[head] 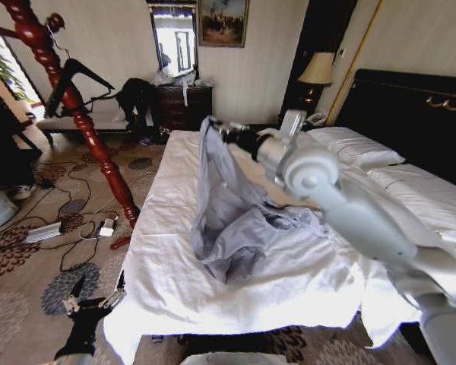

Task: Pick up the clothes from the bed and hang them on the clothes hanger.

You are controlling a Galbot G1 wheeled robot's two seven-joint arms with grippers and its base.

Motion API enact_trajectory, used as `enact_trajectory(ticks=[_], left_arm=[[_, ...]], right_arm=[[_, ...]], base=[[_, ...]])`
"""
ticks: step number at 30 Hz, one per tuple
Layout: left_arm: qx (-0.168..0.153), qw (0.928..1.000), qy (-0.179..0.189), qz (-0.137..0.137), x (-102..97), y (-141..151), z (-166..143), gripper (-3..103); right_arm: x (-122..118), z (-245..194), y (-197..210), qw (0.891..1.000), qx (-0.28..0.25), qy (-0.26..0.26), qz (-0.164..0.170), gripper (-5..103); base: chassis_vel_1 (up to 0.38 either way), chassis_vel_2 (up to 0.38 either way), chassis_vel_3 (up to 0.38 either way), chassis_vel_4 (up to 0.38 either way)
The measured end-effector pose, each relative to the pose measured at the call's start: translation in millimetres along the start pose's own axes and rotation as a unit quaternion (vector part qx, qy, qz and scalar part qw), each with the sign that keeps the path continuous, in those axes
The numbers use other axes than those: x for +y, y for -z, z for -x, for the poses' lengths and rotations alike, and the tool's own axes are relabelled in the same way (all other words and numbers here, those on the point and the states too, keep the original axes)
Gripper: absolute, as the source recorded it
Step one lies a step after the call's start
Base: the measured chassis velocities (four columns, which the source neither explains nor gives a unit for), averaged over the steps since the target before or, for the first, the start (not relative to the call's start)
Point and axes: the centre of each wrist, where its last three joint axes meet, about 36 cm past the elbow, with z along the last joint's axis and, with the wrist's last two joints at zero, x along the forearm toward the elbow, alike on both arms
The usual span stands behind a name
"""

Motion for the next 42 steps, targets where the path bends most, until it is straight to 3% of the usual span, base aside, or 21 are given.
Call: enact_trajectory(ticks=[3,16,24,27,35,42], left_arm=[[-0.002,1.0,-0.002,-0.004,0.6,0.6,0.9,100],[-0.028,0.9994,-0.021,-0.008,0.3,18.2,7.6,100],[-0.043,0.9985,-0.033,-0.01,1.0,30.9,15.0,100],[-0.056,0.9974,-0.043,-0.011,0.4,41.7,21.0,100],[-0.063,0.9966,-0.051,-0.013,0.9,46.7,27.3,100],[-0.061,0.9966,-0.054,-0.013,0.3,46.3,29.2,100]], right_arm=[[-2.6,14.4,46.9,0.999,-0.029,-0.007,-0.017,0],[-6.0,50.1,151.1,0.995,-0.052,-0.058,-0.059,0],[8.6,66.0,196.0,0.993,-0.059,-0.07,-0.077,0],[29.7,71.2,229.1,0.992,-0.068,-0.065,-0.09,0],[60.6,43.5,286.9,0.989,-0.083,-0.055,-0.106,0],[58.7,9.5,320.6,0.986,-0.096,-0.078,-0.115,0]], base=[[0.0,0.0,0.0,0.0],[0.0,0.0,0.0,0.0],[0.0,0.0,0.0,0.0],[0.0,0.0,0.0,0.0],[0.0,0.0,0.0,0.0],[0.0,0.0,0.0,0.0]])
